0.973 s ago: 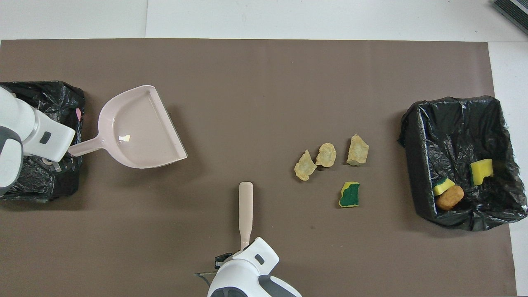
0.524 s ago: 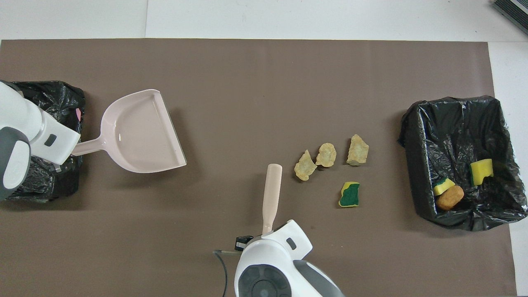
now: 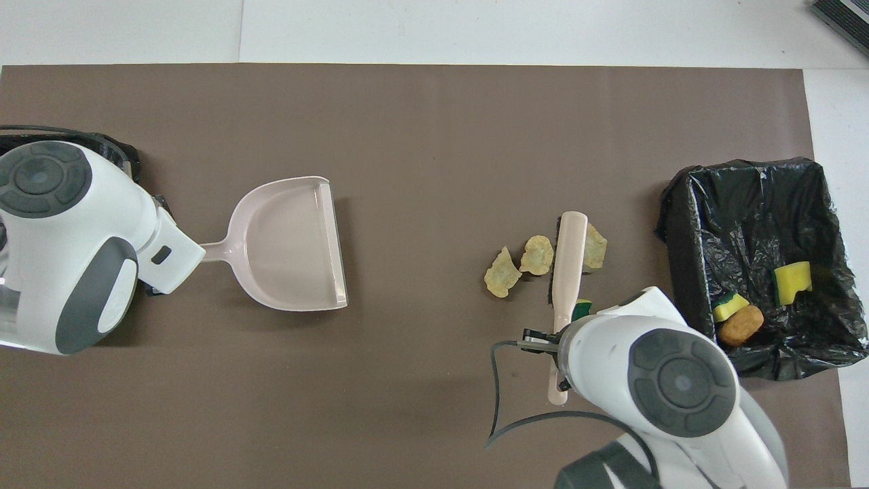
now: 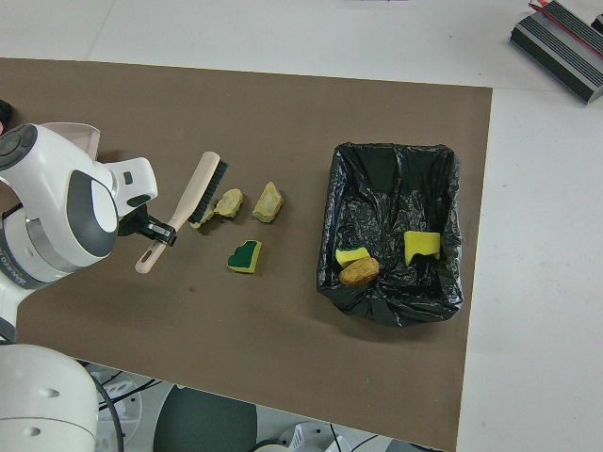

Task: Sweep and dump trash in bin

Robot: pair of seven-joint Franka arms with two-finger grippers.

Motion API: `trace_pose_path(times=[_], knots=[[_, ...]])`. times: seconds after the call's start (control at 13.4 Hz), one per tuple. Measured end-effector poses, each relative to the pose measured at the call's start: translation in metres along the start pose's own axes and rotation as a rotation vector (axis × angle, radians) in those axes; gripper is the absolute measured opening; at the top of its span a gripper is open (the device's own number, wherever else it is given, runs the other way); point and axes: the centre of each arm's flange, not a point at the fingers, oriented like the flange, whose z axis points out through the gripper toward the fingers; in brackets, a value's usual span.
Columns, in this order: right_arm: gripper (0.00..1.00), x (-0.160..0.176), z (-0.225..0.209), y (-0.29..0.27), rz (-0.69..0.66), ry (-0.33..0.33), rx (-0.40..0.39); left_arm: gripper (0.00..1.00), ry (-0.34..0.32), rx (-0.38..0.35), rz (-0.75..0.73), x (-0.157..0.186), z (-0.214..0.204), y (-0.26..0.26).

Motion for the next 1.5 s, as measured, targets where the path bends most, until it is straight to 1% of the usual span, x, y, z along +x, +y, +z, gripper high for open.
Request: trace_pose_path(times=[0.15, 0.37, 0.52, 0.67, 0.82, 0.97, 1.2, 1.5], knots=[[0.26, 0.008, 0.012, 0.034, -0.032, -0.021, -0.013, 0.32, 0.027, 0.003, -0.017, 0.024, 0.014, 0.008], [0.26, 0.016, 0.036, 0.091, -0.096, -0.055, -0.019, 0.32, 0.026, -0.011, -0.016, 0.040, 0.032, 0.018], [0.26, 0.023, 0.051, 0.138, -0.126, -0.079, 0.003, 0.32, 0.029, -0.006, -0.015, 0.049, 0.039, 0.024], [0.26, 0.017, 0.078, 0.166, -0.137, -0.074, 0.034, 0.32, 0.030, -0.007, -0.020, 0.051, 0.044, 0.027], [0.26, -0.003, 0.111, 0.168, -0.147, -0.072, 0.038, 0.32, 0.029, -0.009, -0.025, 0.050, 0.046, 0.027], [0.26, -0.014, 0.125, 0.166, -0.152, -0.074, 0.043, 0.32, 0.029, -0.011, -0.028, 0.050, 0.047, 0.027], [0.26, -0.019, 0.126, 0.153, -0.151, -0.074, 0.069, 0.32, 0.028, -0.016, -0.038, 0.049, 0.051, 0.029], [0.26, -0.045, 0.124, 0.100, -0.126, -0.083, 0.068, 0.32, 0.029, -0.015, -0.044, 0.049, 0.051, 0.029]])
